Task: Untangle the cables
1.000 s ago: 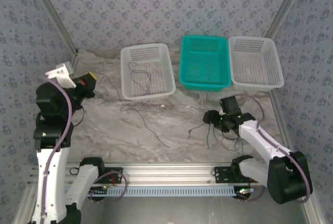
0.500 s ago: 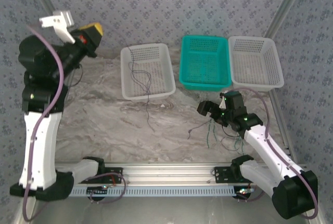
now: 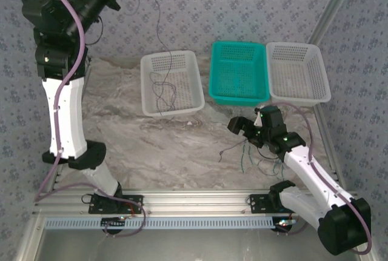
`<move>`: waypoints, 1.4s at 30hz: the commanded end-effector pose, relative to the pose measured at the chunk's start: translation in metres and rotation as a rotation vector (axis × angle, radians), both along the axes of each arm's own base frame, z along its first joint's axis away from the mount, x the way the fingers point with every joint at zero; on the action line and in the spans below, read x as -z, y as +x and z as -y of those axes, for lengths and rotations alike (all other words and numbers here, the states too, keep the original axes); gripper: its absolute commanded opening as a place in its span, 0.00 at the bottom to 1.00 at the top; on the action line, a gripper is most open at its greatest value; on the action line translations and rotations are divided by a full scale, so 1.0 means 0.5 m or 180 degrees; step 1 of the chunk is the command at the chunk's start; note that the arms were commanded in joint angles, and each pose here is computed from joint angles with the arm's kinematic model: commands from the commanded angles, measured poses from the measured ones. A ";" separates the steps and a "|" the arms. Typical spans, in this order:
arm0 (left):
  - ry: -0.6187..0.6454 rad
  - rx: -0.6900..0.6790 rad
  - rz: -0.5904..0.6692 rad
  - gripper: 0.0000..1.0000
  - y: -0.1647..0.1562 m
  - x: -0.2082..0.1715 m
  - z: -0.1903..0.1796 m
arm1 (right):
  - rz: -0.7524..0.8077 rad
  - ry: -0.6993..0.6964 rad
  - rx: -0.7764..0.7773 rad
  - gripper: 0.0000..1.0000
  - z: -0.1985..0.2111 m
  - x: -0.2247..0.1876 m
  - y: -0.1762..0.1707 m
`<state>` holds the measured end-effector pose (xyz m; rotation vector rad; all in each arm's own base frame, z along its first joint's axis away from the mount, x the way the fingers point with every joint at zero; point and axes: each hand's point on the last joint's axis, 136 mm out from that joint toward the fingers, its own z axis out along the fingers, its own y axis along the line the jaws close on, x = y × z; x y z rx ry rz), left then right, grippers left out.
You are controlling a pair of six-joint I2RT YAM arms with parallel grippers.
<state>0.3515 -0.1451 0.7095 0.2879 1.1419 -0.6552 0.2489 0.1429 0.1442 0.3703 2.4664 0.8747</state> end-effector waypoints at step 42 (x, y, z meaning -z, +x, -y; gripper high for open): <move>0.1009 -0.0579 -0.2463 0.74 0.244 0.662 0.067 | 0.0083 -0.0337 0.0189 0.99 0.046 -0.023 -0.018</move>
